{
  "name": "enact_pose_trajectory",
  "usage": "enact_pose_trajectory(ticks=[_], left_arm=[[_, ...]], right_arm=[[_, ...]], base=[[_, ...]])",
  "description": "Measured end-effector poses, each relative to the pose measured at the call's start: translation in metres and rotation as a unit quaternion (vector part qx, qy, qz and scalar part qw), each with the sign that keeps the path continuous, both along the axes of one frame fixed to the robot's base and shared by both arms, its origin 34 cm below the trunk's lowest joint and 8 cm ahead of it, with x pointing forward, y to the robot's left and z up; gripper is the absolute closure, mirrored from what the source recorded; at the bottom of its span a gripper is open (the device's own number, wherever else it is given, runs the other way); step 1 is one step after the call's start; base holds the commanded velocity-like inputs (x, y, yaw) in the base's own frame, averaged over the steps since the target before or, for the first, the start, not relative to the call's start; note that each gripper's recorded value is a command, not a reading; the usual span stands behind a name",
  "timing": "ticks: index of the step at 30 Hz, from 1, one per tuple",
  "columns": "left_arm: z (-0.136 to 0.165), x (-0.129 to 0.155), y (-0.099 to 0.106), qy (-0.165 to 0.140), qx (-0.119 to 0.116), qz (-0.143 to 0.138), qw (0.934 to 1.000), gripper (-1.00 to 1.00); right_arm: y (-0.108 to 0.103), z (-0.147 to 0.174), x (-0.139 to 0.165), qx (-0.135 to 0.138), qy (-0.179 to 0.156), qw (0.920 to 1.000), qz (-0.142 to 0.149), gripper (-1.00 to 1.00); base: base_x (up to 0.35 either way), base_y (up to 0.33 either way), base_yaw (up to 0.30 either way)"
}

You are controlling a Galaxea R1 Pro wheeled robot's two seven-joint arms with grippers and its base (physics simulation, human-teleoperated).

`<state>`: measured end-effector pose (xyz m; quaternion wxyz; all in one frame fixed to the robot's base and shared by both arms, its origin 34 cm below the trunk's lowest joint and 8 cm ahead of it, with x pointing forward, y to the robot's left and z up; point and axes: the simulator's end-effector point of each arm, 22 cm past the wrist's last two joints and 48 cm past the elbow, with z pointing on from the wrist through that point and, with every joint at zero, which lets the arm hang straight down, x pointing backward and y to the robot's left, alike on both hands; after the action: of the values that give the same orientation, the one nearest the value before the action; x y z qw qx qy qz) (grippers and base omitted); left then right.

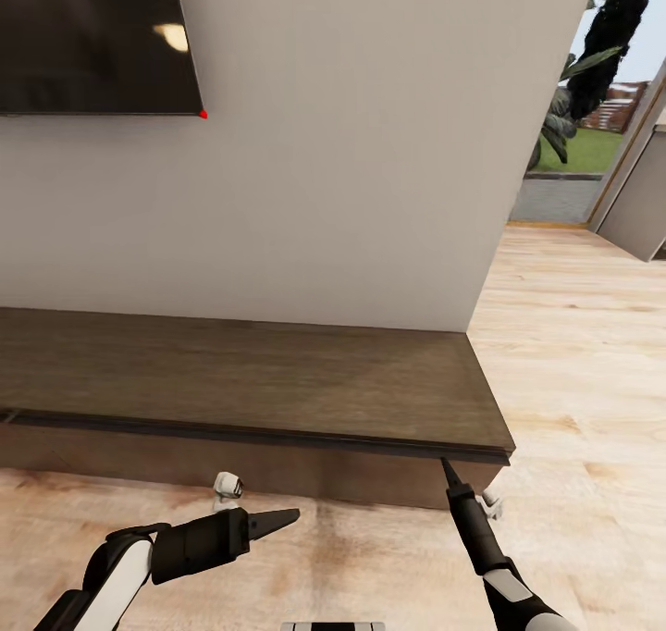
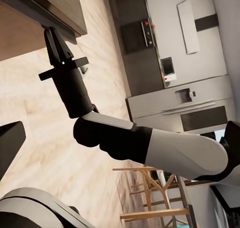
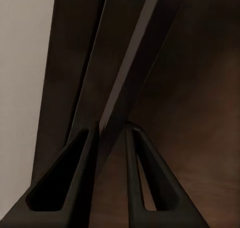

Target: Place each of the two pumpkins and all three candles from the living room inside a cabinet in the living room (use any cabinet), then make sure every cabinet is closed, and position the cauldron so it is next to a table in the living room.

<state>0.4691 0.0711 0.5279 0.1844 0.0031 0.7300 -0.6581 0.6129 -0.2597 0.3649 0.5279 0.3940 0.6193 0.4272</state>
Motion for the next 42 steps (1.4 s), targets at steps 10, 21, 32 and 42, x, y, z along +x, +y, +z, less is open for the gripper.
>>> enact_pose_trajectory(ticks=[10, 21, 32, 42], left_arm=[[0.0002, -0.0001, -0.0002, 0.000, -0.001, 0.000, 1.0000, -1.00], [0.0004, -0.0001, -0.0006, 0.000, -0.001, 0.000, 1.0000, -1.00], [0.0006, -0.0002, -0.0005, 0.000, -0.002, 0.000, 1.0000, -1.00], [0.0004, -0.0002, -0.0004, 0.000, -0.001, 0.000, 1.0000, -1.00]], right_arm=[[0.0007, -0.0001, 0.0002, -0.001, 0.000, 1.0000, 0.001, 1.00], [0.0033, -0.0002, 0.0003, -0.003, 0.000, 1.0000, 0.006, 1.00], [0.0065, -0.0002, 0.0004, -0.006, 0.000, 0.9999, 0.011, 1.00], [0.0085, -0.0003, 0.0003, -0.008, 0.000, 0.9999, 0.015, 1.00]], base=[[-0.061, 0.000, 0.000], [-0.145, 0.000, 0.000], [-0.171, 0.000, 0.000], [-0.134, 0.000, 0.000]])
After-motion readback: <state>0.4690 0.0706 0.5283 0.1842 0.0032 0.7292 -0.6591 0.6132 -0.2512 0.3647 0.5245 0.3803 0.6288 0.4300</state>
